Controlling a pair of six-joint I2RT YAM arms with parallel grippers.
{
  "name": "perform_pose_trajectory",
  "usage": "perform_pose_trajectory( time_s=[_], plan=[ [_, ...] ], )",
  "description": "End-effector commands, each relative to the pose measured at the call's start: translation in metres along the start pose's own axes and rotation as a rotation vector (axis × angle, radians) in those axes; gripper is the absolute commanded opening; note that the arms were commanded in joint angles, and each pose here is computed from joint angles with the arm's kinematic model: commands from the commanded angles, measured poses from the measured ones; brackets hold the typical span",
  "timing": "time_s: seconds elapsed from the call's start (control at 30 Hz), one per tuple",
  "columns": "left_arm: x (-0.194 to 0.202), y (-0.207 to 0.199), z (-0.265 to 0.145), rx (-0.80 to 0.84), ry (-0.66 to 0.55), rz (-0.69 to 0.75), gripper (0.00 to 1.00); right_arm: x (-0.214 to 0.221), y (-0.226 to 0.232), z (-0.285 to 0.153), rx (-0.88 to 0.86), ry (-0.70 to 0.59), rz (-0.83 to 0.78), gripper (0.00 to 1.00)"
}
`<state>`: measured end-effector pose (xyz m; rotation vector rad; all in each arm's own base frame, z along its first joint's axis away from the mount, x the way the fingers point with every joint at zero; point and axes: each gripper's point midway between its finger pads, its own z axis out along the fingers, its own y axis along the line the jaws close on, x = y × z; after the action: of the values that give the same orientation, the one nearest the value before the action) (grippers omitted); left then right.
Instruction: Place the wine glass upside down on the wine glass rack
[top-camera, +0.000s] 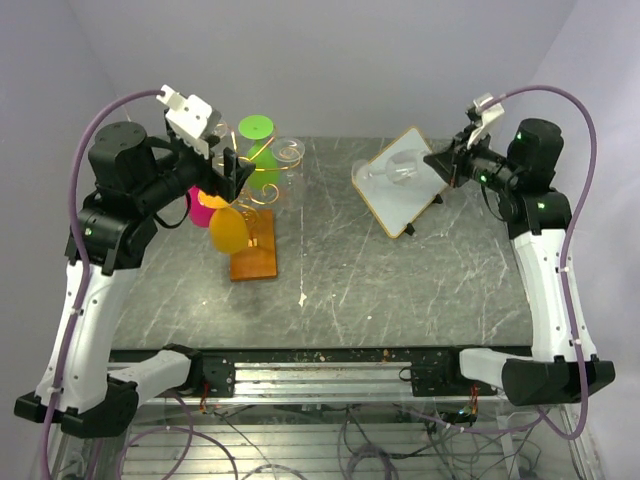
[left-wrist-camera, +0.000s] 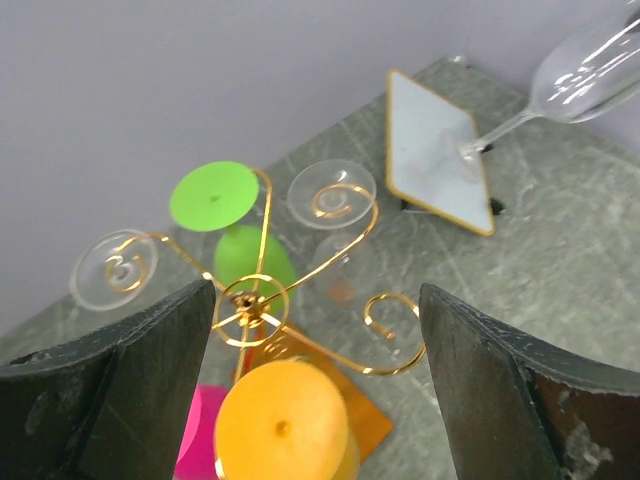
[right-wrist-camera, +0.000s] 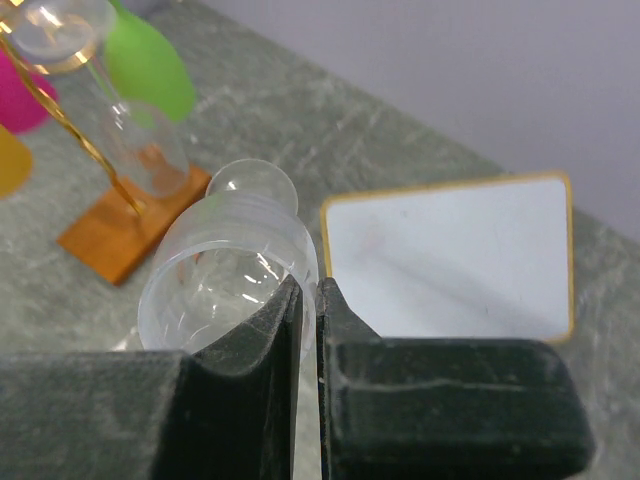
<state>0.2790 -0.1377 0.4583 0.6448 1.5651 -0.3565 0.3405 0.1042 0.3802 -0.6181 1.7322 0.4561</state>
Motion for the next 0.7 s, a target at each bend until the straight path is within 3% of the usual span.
perform_pose_trajectory(
  time_s=[0.0,0.33,0.67],
  plan=[
    [-0.033,-0.014,0.013,0.092,-0.107,-0.12,0.92,-0.081,0.021,0.0,-0.093,-0.249,-0.022,0.0],
    [-0.06,-0.033,0.049,0.155,-0.153,-0.363,0.89,-0.139,0.042,-0.001,-0.128,-0.406,0.018,0.0],
    [-0.072,-0.046,0.092,0.231,-0.137,-0.508,0.86,-0.161,0.052,-0.015,-0.16,-0.454,0.054,0.0]
  ],
)
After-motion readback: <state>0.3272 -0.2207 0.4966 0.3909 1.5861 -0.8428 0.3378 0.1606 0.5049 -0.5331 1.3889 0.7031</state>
